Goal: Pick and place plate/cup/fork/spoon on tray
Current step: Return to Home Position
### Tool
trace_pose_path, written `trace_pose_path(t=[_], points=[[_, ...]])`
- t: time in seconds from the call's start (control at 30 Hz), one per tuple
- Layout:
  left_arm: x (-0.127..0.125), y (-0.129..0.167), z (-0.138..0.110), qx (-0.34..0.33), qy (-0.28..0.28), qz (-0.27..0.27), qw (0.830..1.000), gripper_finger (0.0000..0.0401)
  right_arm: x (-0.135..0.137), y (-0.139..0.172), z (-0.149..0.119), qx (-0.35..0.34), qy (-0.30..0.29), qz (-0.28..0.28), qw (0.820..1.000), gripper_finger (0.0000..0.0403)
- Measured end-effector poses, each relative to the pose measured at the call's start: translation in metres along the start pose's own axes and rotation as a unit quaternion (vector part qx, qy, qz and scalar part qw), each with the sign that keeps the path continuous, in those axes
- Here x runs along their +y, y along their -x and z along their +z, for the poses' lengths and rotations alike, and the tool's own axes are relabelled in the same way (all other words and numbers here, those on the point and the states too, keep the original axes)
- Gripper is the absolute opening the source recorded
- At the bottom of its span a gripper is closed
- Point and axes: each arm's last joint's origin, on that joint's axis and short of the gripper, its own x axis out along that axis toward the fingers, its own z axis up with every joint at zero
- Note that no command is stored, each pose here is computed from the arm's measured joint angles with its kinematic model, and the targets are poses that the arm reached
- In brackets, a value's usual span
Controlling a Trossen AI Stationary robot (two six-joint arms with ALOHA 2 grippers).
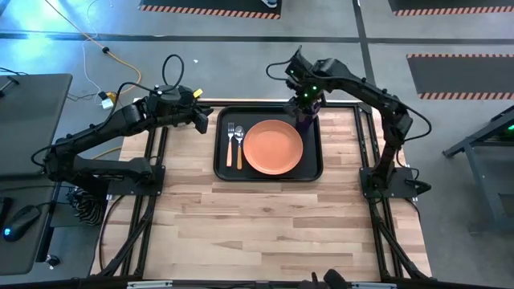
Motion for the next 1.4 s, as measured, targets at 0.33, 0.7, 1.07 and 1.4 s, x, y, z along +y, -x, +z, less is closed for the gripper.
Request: trace_pose_path(t=[0.33,0.7,1.07,1.4], points=[[0.000,0.000,0.000,0.000,0.000,0.000,1.000,0.0076,0.045,0.064,-0.031,-0.241,0.042,0.084,0.966,0.0130],[0.000,0.000,0.000,0.000,0.000,0.000,1.000,0.0076,0.070,0.046,-0.124,-0.472,0.103,0.177,0.858,0.0129],[0.000,0.000,0.000,0.000,0.000,0.000,1.000,0.0076,0.051,0.010,-0.207,-0.559,0.095,0.268,0.779,0.0129],[0.000,0.000,0.000,0.000,0.000,0.000,1.000,0.0076,0.022,-0.025,-0.265,-0.566,0.086,0.299,0.764,0.0129]])
